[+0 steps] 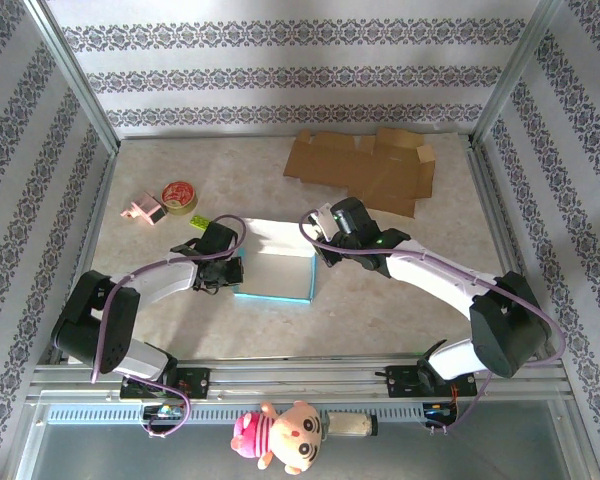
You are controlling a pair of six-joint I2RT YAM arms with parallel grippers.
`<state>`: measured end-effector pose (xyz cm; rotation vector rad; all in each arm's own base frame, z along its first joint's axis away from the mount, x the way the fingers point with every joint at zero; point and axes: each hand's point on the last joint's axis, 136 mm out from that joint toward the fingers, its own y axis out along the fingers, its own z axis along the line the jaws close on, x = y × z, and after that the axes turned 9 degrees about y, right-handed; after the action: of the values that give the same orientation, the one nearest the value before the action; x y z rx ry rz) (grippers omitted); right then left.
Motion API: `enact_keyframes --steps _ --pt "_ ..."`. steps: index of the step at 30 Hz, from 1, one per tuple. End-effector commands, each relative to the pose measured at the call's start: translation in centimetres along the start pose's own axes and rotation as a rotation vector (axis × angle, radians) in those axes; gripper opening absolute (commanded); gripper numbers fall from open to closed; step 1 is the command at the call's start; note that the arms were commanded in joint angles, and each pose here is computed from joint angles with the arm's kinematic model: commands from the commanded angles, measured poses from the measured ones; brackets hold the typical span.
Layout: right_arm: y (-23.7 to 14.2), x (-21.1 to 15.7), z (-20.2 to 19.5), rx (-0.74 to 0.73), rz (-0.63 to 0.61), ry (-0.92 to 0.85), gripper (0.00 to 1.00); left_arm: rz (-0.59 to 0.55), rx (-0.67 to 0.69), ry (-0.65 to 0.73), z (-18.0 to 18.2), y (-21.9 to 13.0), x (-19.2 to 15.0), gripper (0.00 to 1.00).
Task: Fold the paper box
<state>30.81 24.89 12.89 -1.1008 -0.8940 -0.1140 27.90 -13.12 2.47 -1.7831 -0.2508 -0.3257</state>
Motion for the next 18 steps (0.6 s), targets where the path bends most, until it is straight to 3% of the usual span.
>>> enact_keyframes --steps 1,4,5,7,14,18 --pt "0.3 0.1 0.3 0.022 0.003 -0.009 0.13 -0.03 0.051 0.036 0.5 -0.5 1.0 0.07" --pt "0.3 0.0 0.4 0.025 0.002 -0.007 0.13 0.006 0.088 0.062 1.0 0.0 1.0 0.15" --pt "0.3 -0.1 0.4 0.026 0.005 -0.006 0.13 0.014 0.099 0.068 1.1 0.1 1.0 0.14" --pt "0.3 -0.2 0.3 0.026 0.007 0.0 0.13 0.031 0.139 0.085 1.4 0.3 0.8 0.01" --pt "0.5 0.0 0.8 0.042 0.0 0.002 0.13 0.107 0.425 0.227 2.8 0.7 -1.1 0.0" --pt "0.4 -0.2 0.8 0.042 0.006 0.002 0.14 0.111 0.447 0.217 3.0 1.3 -1.8 0.0"
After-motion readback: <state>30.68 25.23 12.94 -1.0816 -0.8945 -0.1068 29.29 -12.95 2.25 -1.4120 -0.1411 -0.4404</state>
